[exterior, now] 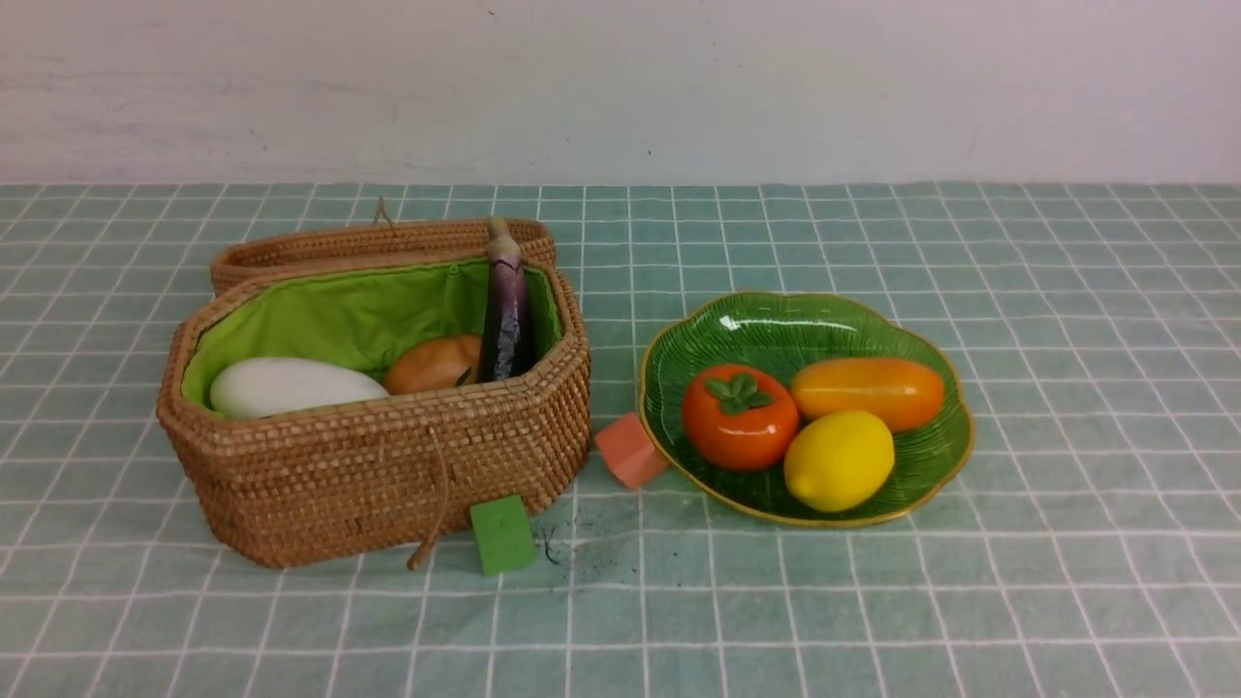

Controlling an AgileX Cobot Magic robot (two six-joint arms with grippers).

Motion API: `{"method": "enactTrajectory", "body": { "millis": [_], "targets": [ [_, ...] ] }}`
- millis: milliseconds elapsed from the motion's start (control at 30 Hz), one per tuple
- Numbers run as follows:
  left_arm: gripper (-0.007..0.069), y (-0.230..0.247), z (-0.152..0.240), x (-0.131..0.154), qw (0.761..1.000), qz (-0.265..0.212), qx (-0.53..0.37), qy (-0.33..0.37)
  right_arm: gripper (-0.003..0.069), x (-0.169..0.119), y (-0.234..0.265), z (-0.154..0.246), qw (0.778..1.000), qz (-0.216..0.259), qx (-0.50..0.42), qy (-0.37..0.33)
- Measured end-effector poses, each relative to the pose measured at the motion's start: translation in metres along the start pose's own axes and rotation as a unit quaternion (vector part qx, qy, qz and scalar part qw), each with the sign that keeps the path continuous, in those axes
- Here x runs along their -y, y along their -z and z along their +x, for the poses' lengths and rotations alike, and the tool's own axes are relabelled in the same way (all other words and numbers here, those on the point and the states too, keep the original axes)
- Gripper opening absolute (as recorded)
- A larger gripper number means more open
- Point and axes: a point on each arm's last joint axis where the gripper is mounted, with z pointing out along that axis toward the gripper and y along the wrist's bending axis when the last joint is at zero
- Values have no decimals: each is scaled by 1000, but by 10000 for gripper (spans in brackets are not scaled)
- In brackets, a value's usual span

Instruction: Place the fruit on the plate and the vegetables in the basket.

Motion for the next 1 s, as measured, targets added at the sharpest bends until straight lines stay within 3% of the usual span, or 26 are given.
{"method": "enactTrajectory", "body": {
  "millis": [1000],
  "targets": [
    [239,0,0,0,1000,0,1,0,64,0,0,0,1000,0,0,0]
  ]
}}
